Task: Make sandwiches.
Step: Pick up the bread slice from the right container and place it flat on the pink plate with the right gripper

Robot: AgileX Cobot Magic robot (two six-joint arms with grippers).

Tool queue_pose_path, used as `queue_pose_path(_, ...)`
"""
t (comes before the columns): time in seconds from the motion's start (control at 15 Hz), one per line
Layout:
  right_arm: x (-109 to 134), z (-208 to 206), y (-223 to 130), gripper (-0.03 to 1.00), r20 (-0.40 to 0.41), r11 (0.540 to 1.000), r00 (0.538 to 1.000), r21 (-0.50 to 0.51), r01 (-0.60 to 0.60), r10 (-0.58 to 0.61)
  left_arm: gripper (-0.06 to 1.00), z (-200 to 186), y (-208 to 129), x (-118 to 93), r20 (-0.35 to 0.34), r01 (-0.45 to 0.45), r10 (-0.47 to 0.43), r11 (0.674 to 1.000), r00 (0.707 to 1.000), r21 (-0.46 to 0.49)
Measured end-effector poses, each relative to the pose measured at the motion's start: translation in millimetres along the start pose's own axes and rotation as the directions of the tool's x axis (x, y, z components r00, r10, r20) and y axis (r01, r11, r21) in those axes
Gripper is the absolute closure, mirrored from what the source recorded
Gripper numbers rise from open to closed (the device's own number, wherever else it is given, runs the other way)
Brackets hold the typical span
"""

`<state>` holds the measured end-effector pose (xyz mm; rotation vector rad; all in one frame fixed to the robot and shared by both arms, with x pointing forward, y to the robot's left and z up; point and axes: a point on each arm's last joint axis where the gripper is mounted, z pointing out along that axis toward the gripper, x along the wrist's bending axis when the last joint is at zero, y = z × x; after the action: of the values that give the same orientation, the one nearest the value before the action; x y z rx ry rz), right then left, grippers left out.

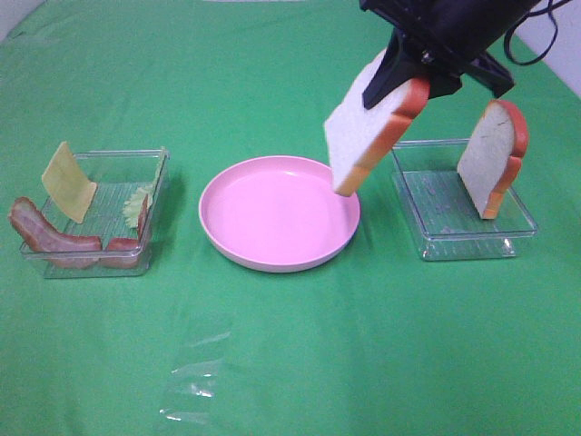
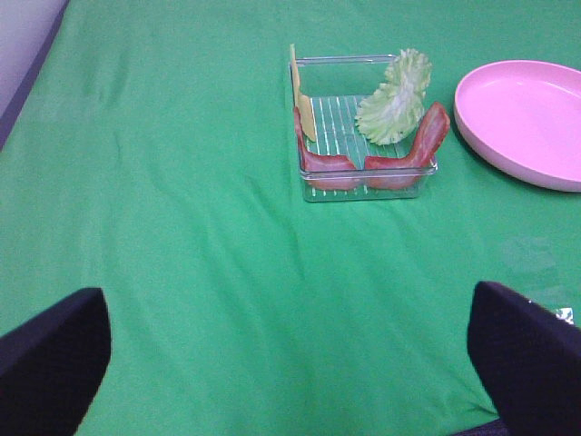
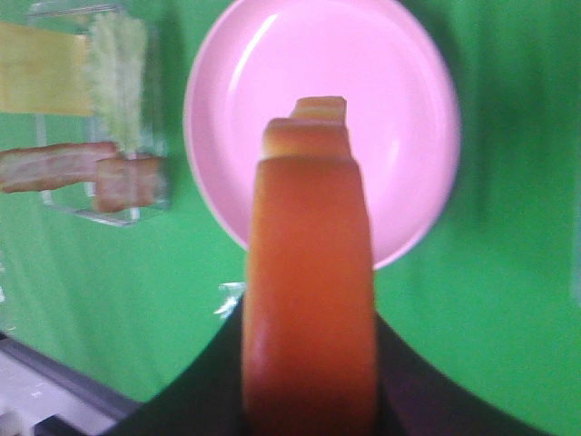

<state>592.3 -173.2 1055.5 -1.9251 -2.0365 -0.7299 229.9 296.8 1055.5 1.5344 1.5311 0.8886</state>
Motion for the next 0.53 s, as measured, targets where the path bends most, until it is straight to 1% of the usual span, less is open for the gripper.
queue_pose_path(0.07, 1, 10, -7, 0.73, -0.088, 1.000, 0.996, 0.010, -0.007, 0.008, -0.05, 0, 0, 0, 0.000, 0.000, 0.000, 1.000, 1.000, 0.000)
queue_pose_path(0.13, 3, 19, -10, 0.73, -0.181, 1.000, 0.983, 0.020, -0.016, 0.019, -0.05, 0, 0, 0, 0.000, 0.000, 0.000, 1.000, 1.000, 0.000)
queue_pose_path(0.2, 4, 29, -10, 0.73, -0.256, 1.000, 0.967, 0.024, -0.013, 0.019, -0.05, 0, 0, 0, 0.000, 0.000, 0.000, 1.000, 1.000, 0.000)
queue_pose_path(0.27, 4, 39, -6, 0.73, -0.329, 1.000, 0.944, 0.022, -0.023, 0.029, -0.05, 0, 0, 0, 0.000, 0.000, 0.000, 1.000, 1.000, 0.000)
queue_pose_path(0.33, 4, 54, 3, 0.73, -0.413, 0.998, 0.909, -0.004, -0.060, 0.053, -0.05, 0, 0, 0, 0.000, 0.000, 0.000, 1.000, 1.000, 0.000)
queue_pose_path(0.4, 2, 63, 8, 0.73, -0.455, 0.995, 0.887, -0.021, -0.096, 0.075, -0.05, 0, 0, 0, 0.000, 0.000, 0.000, 1.000, 1.000, 0.000)
queue_pose_path(0.53, -8, 87, 16, 0.73, -0.499, 0.988, 0.858, -0.017, -0.152, 0.123, -0.05, 0, 0, 0, 0.000, 0.000, 0.000, 1.000, 1.000, 0.000)
